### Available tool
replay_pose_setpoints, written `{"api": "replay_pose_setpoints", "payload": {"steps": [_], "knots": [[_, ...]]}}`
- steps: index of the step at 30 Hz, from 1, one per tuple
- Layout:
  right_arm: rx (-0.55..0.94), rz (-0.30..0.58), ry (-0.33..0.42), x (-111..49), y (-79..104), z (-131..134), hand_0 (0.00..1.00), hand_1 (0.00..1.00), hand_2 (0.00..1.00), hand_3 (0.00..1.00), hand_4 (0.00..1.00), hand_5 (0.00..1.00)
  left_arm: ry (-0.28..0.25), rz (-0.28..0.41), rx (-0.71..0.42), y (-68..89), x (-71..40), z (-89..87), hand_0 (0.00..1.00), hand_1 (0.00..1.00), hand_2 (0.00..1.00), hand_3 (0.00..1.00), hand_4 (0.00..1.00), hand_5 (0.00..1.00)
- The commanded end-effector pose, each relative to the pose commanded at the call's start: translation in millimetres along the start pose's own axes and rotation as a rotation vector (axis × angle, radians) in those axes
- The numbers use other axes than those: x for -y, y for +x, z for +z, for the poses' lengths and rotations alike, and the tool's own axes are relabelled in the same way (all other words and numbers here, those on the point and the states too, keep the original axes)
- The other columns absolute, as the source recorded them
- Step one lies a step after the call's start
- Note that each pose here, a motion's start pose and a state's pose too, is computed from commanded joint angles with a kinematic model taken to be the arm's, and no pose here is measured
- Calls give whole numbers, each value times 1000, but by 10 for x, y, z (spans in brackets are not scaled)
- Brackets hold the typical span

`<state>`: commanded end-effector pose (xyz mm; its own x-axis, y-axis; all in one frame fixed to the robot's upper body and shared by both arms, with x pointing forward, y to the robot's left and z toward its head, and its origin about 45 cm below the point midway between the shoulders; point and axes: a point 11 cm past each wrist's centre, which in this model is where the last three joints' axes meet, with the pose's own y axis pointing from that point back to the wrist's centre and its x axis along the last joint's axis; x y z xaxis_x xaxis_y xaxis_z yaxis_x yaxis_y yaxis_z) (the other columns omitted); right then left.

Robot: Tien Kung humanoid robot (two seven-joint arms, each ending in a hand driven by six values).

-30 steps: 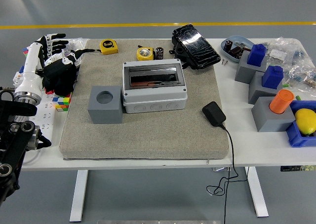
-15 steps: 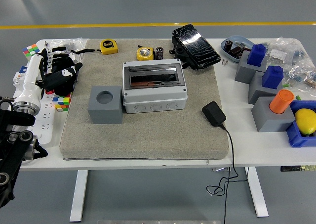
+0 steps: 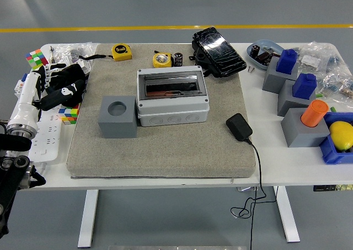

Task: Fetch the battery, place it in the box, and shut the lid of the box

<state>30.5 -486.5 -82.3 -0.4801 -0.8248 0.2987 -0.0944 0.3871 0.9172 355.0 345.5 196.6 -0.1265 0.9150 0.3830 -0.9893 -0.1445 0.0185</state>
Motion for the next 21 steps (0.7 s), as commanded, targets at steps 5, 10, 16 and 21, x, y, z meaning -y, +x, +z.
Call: {"api": "replay_pose_setpoints", "payload": {"steps": [5,10,16,21], "knots": [[0,4,-21,6,4,77,545,600,586,542,916,480,9,-4,3,-14,-19,-27,716,681,649,670,957,292],[-3,5,-25,8,2,75,545,601,587,542,916,481,8,-12,10,-29,-10,-17,718,681,651,670,958,296],[-8,10,-21,8,20,25,545,601,588,543,917,481,7,-22,17,-55,2,-2,719,680,654,669,957,299],[-18,13,-15,7,28,-23,545,600,588,543,917,481,5,-28,26,-66,9,7,719,680,656,668,956,299]]}}
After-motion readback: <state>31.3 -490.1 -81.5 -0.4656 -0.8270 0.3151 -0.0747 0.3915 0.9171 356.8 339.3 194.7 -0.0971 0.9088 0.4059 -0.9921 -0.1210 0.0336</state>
